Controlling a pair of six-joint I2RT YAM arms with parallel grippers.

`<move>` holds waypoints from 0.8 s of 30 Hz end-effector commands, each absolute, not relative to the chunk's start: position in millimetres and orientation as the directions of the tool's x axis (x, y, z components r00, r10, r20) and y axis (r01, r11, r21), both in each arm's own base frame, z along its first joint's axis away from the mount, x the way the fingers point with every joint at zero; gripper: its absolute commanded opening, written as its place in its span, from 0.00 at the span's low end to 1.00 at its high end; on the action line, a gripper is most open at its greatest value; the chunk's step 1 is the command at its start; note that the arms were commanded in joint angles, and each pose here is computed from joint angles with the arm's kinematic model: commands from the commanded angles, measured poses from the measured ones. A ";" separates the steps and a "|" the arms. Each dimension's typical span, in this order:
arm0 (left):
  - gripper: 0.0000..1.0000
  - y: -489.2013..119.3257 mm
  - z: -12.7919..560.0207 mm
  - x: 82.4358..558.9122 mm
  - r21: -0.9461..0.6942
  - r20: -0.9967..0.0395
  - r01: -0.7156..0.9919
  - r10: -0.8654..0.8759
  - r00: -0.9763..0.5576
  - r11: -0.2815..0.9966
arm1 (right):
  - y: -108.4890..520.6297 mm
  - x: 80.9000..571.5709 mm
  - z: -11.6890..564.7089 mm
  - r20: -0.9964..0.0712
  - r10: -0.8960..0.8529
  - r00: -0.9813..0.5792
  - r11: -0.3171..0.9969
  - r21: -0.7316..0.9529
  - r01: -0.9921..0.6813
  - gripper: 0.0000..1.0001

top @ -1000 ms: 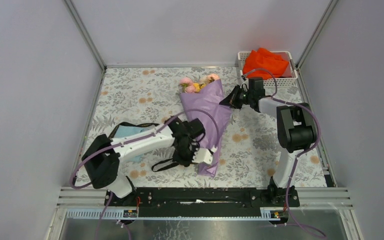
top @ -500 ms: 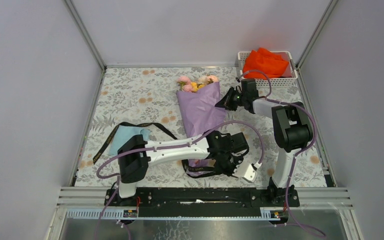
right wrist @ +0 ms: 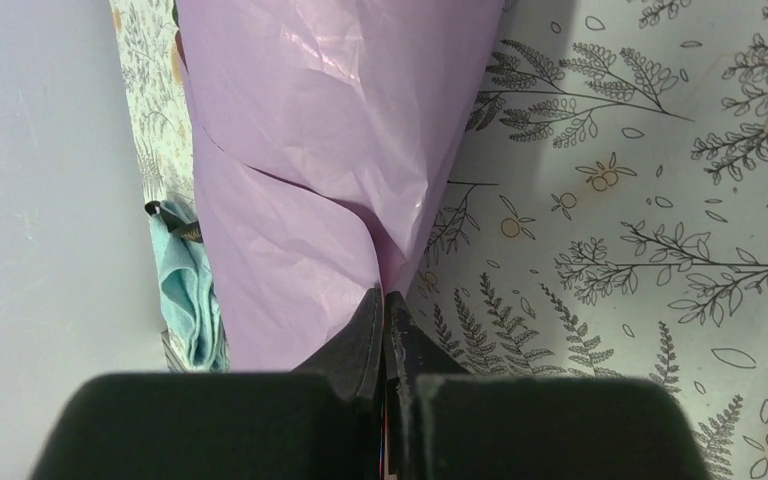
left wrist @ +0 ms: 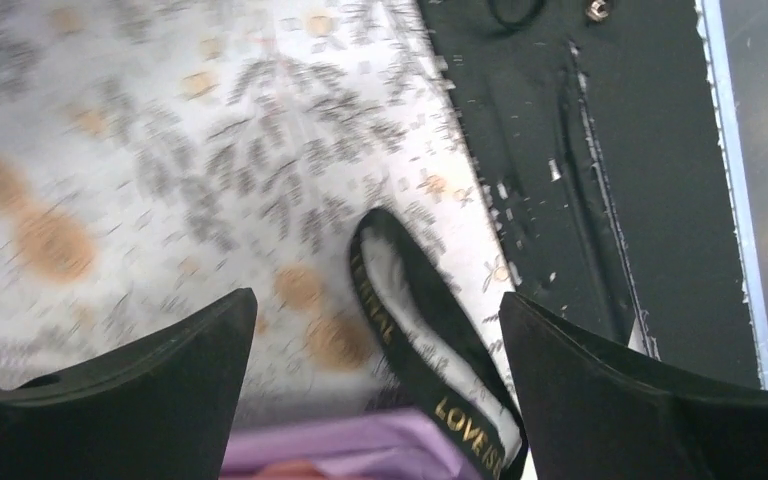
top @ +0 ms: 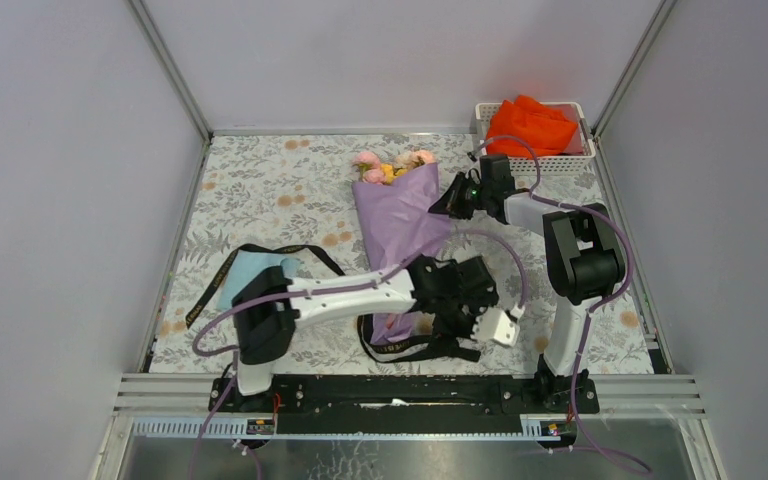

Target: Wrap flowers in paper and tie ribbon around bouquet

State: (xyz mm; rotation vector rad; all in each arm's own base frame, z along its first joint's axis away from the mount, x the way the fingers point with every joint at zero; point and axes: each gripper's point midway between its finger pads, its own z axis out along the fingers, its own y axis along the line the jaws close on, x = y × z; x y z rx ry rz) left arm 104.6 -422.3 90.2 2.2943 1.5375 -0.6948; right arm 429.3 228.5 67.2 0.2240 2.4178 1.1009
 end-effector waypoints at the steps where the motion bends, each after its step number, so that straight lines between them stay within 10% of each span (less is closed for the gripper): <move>1: 0.99 -412.4 157.8 159.4 0.067 -0.627 0.980 0.756 0.187 -0.187 | 238.3 438.0 96.2 -0.430 0.302 -0.851 0.663 0.736 -0.137 0.00; 7: 0.99 -372.1 148.8 264.9 0.116 -0.616 0.956 0.775 -0.144 0.270 | 242.1 435.0 90.7 -0.420 0.297 -0.857 0.659 0.740 -0.134 0.00; 24: 0.98 -356.3 47.9 292.8 0.375 -0.429 0.814 0.861 -0.272 0.444 | 246.9 433.5 95.6 -0.440 0.313 -0.842 0.685 0.719 -0.120 0.00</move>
